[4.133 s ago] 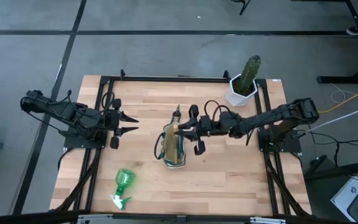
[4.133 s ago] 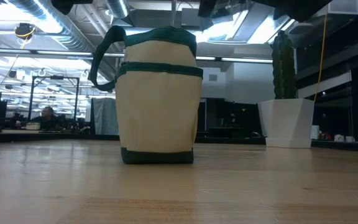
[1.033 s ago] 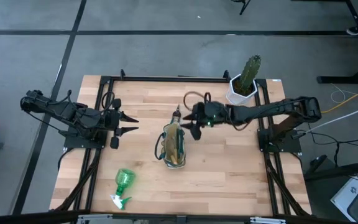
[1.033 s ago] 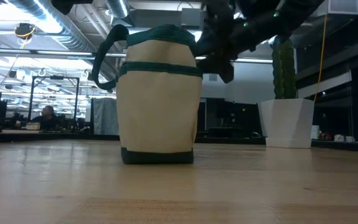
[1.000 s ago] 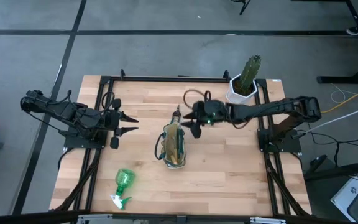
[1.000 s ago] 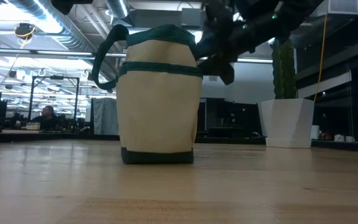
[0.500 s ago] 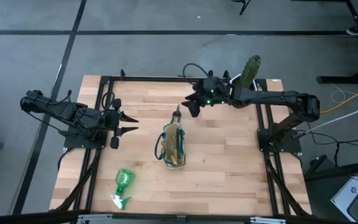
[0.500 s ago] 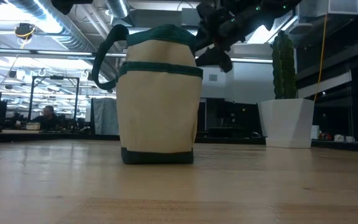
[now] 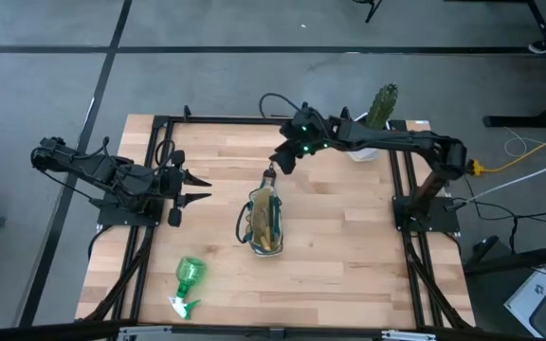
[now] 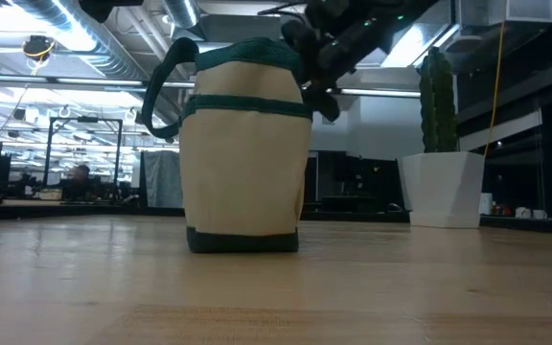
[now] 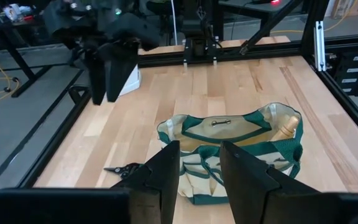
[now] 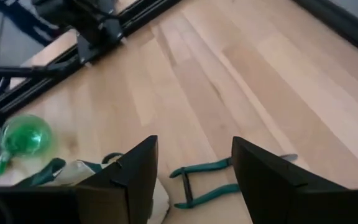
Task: Pick & Place Garden tools in Gardening bag
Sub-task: Put the green shear scissors into the gardening bag
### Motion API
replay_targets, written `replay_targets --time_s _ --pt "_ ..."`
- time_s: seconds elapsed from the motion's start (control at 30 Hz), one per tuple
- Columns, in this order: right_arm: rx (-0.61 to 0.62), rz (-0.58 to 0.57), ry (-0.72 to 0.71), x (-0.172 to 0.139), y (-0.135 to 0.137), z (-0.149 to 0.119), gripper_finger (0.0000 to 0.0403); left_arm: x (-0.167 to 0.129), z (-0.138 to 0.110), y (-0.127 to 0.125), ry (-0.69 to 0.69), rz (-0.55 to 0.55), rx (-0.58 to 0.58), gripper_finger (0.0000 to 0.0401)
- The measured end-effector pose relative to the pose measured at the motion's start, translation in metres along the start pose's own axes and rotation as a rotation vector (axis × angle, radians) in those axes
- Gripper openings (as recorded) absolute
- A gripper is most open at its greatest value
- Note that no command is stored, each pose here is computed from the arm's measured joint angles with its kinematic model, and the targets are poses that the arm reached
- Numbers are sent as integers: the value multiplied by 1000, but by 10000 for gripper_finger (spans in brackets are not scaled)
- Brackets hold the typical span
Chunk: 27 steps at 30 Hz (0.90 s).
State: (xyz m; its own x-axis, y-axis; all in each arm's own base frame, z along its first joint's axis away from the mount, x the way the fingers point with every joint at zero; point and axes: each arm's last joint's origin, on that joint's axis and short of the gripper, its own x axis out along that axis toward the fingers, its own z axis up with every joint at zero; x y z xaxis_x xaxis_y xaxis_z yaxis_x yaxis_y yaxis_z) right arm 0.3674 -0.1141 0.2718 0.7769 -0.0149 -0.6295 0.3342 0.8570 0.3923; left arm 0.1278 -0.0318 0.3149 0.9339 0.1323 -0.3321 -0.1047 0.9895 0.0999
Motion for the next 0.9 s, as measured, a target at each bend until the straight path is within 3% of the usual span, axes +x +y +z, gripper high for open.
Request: replay_targets --time_s 0.17,0.4,0.63,0.9 --pt "-153 80 26 9 -12 16 207 0 0 0 0 0 0 109" --pt "-314 49 65 10 -30 19 207 0 0 0 0 0 0 108" --pt "-388 13 109 14 -43 8 207 0 0 0 0 0 0 110" --pt "-372 -28 280 57 -53 -26 206 0 0 0 0 0 0 109"
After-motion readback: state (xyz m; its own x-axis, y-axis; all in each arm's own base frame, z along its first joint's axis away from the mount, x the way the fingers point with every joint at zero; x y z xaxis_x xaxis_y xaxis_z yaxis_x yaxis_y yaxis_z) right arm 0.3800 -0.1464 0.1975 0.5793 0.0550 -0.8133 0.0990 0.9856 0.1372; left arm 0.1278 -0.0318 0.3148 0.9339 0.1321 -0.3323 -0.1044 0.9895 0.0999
